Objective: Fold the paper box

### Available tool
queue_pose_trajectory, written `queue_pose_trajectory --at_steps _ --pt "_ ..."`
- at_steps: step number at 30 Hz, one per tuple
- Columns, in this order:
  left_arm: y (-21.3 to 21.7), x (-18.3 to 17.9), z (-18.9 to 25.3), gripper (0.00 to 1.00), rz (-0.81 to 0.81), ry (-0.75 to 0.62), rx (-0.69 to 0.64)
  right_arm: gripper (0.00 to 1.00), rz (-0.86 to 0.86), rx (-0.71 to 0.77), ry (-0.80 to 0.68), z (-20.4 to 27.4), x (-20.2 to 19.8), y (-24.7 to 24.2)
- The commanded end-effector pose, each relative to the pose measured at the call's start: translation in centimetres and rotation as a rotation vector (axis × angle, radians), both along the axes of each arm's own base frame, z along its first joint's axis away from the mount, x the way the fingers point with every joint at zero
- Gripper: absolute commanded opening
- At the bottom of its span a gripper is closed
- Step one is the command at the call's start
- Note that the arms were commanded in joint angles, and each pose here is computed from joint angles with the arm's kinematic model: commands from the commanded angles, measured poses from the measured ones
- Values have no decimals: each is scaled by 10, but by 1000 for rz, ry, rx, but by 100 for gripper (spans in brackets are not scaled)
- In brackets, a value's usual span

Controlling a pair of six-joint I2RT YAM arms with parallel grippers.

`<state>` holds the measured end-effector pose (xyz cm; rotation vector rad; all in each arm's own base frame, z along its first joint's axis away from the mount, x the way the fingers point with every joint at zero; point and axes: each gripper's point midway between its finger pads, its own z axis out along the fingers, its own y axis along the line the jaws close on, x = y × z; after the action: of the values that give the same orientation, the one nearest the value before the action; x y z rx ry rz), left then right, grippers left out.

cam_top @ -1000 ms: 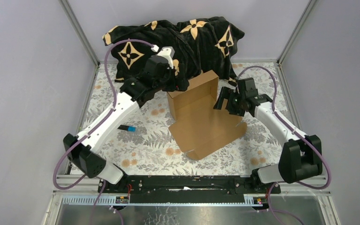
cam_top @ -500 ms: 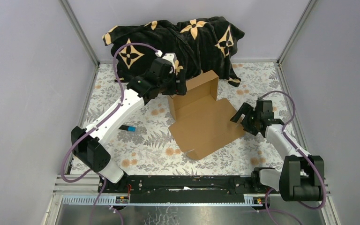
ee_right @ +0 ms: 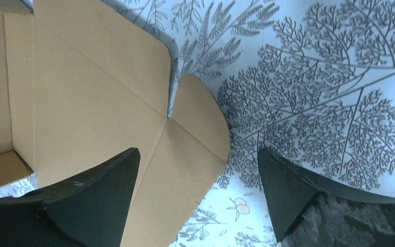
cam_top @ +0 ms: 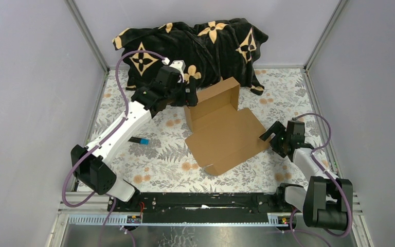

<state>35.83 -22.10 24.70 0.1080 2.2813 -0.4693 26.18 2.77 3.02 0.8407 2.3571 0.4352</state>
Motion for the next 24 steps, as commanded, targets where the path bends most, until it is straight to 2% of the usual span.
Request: queue_pose_trajectory --at_steps 1,10,18,24 --pt "0 -1 9 95 -21 -31 -23 91 -32 15 -14 -9 6 -2" --pt "7 -1 6 95 -6 -33 -25 82 -30 90 -41 -11 16 9" --pt "8 -3 4 95 -3 -29 -25 60 5 166 -96 -4 18 23" --pt "5 -5 3 95 -20 -21 -41 49 47 191 -191 17 25 30"
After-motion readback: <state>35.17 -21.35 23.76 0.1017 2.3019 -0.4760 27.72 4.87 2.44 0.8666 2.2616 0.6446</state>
